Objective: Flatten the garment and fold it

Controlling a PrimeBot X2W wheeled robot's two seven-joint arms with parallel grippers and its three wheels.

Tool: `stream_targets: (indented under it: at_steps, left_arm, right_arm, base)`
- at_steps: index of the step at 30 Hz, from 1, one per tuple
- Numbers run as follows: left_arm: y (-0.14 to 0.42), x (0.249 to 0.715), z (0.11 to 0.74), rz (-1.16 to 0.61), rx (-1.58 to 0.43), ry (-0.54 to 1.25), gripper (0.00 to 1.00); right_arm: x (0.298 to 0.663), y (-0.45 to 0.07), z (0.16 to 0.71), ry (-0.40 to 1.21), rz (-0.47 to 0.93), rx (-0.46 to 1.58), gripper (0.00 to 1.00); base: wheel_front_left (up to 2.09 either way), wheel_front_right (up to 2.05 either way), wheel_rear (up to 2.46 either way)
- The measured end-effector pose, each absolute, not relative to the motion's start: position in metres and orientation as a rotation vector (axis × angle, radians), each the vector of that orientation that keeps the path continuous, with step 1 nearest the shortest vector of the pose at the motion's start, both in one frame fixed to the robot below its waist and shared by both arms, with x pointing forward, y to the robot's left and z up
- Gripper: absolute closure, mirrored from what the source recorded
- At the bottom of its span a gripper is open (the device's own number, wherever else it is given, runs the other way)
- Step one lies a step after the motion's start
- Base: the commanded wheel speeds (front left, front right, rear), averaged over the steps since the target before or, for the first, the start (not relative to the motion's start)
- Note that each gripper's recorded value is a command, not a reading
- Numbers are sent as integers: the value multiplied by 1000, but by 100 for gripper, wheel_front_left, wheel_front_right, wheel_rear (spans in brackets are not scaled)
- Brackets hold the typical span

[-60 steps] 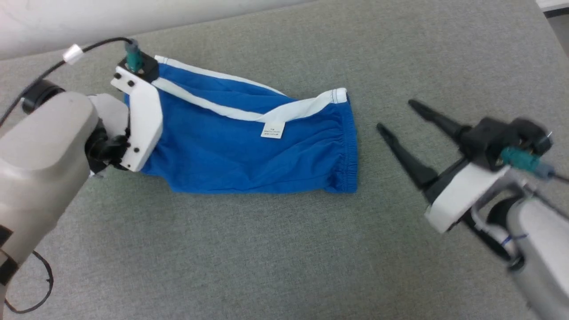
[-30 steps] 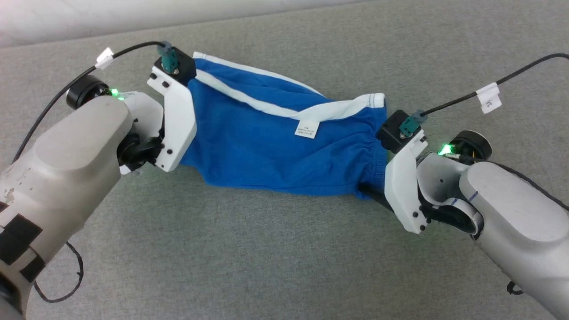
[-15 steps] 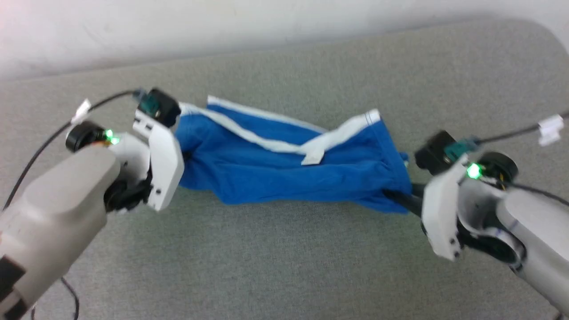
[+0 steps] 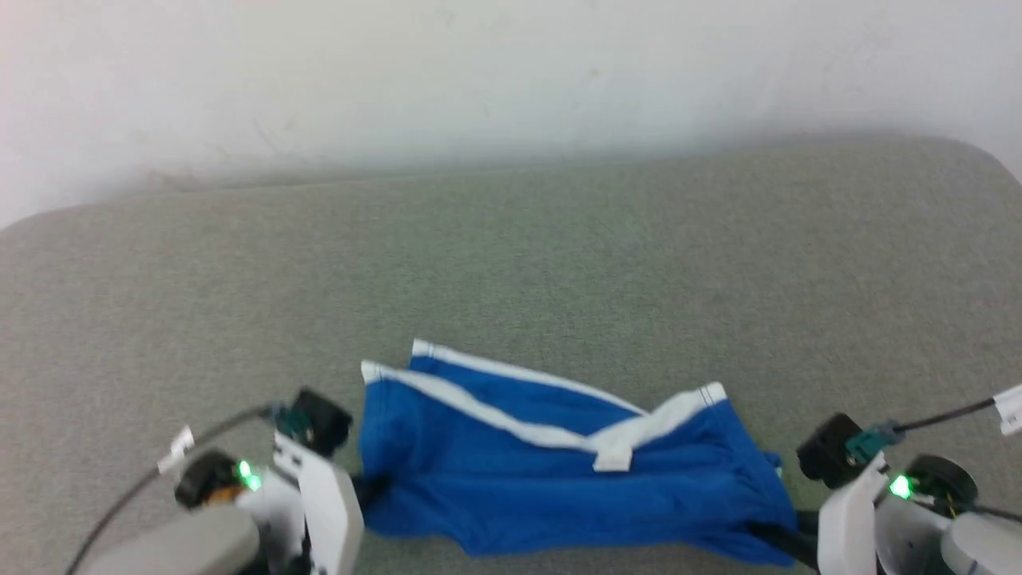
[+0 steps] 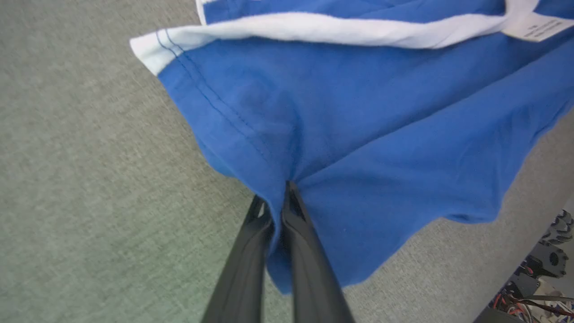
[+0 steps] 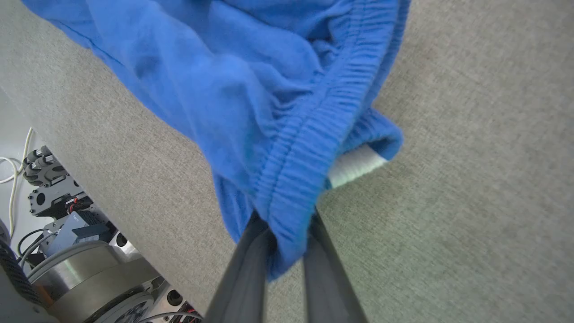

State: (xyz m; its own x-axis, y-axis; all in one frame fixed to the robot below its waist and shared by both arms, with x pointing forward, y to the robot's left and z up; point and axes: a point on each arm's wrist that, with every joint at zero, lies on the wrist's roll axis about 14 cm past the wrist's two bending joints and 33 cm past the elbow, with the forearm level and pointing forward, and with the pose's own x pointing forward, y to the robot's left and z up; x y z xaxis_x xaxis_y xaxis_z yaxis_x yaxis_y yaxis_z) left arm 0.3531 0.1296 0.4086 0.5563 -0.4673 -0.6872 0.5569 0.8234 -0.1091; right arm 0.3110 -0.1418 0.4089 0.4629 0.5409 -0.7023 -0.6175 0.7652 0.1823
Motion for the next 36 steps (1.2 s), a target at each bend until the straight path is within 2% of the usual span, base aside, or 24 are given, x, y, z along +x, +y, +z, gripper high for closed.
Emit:
stream_targets:
  at_steps: [7, 8, 9, 10, 14, 18, 24, 27, 31, 36]
  left_arm:
    - [127, 305, 392, -593, 67, 841, 100]
    - [127, 302, 390, -592, 66, 845, 100]
    - [127, 302, 390, -585, 70, 841, 62]
    - [128, 303, 390, -580, 81, 827, 0]
    - [131, 313, 400, -550, 100, 721, 0]
    - [135, 340, 436, -479, 123, 486, 0]
    - [150, 367, 496, -317, 166, 157, 0]
    - [161, 376, 521, -220, 192, 47, 0]
    - [168, 380, 562, -104, 206, -130, 0]
    - [183, 371, 580, 36, 182, -234, 0]
  right_arm:
    - [293, -156, 385, 916, 668, -95, 100]
    - [293, -157, 384, 918, 664, -95, 76]
    - [294, -156, 385, 911, 662, -94, 7]
    - [296, -155, 387, 899, 662, -91, 0]
    - [306, -150, 409, 809, 675, -104, 0]
    - [319, -154, 451, 691, 680, -148, 0]
    - [346, -180, 508, 567, 599, -234, 0]
    - [353, -192, 512, 593, 551, -256, 0]
    - [346, -193, 490, 708, 533, -236, 0]
    - [335, -176, 459, 824, 554, -157, 0]
  base:
    - [0, 0, 0]
    - [0, 0, 0]
    - [0, 0, 0]
    - [0, 0, 0]
    - [0, 0, 0]
    - [0, 0, 0]
    - [0, 0, 0]
    - [0, 0, 0]
    - [0, 0, 0]
    - [0, 0, 0]
